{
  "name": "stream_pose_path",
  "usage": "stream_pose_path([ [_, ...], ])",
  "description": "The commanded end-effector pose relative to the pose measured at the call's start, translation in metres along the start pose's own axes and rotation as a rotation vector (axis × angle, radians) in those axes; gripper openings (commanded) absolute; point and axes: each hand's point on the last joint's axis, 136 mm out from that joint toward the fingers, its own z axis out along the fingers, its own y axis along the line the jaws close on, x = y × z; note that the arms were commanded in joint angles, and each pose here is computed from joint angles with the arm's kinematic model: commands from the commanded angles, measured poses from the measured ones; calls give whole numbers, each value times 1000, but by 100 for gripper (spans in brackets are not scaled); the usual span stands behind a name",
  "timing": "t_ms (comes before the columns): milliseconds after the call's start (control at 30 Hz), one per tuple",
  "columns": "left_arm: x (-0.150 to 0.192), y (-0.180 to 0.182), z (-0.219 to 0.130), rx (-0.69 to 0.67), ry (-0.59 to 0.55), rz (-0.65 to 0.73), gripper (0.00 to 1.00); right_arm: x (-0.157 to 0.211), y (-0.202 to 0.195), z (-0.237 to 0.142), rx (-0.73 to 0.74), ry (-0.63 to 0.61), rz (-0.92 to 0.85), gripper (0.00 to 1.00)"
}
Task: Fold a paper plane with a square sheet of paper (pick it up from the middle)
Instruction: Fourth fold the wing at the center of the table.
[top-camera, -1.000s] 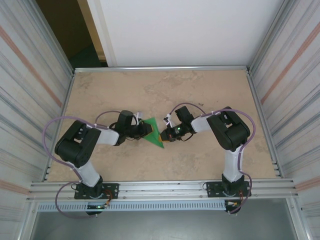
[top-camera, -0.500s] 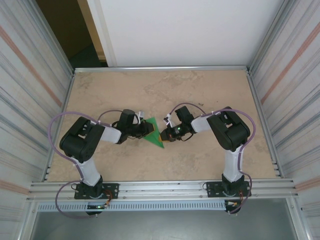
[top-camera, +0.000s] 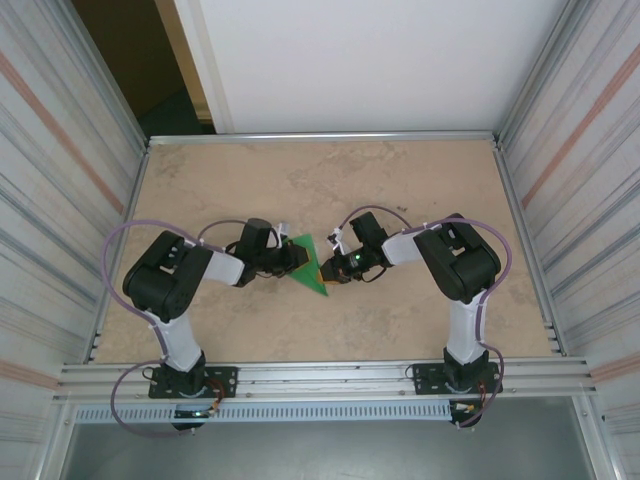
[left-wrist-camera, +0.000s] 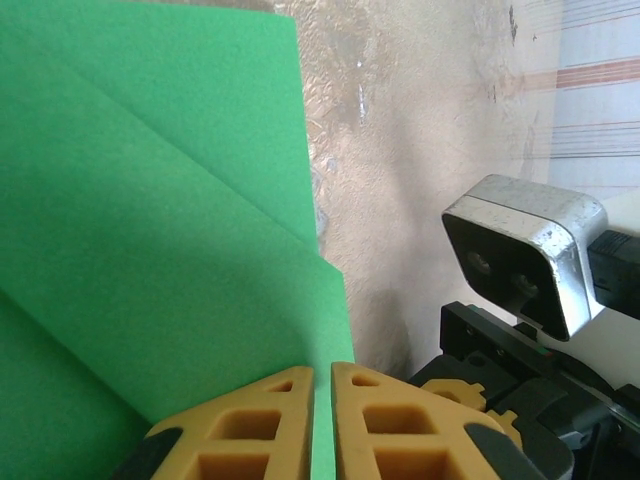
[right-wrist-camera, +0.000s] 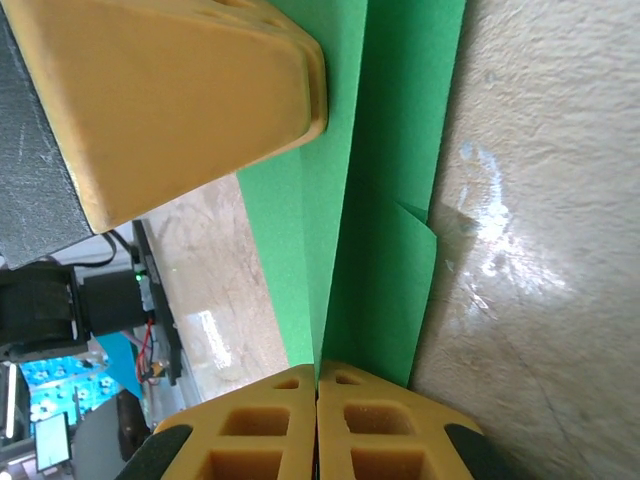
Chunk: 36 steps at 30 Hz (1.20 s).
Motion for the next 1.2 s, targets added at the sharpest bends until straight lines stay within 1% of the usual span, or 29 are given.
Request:
stream_pose_path([
  [0, -1, -6, 4, 22, 17, 22, 13, 39, -69, 5, 237, 62, 152, 5],
  [267, -3, -7, 6, 25, 22, 27, 13, 43, -74, 6, 276, 68, 122, 2],
  [500, -3, -9, 6, 29, 23, 31, 13, 45, -79, 4, 301, 38, 86, 0],
  [800, -6, -20, -10, 42, -22, 59, 14, 41, -79, 2, 289, -18, 73, 0],
  [1167, 4, -6, -8, 30, -11, 24, 14, 40, -81, 1, 297, -24, 83, 0],
])
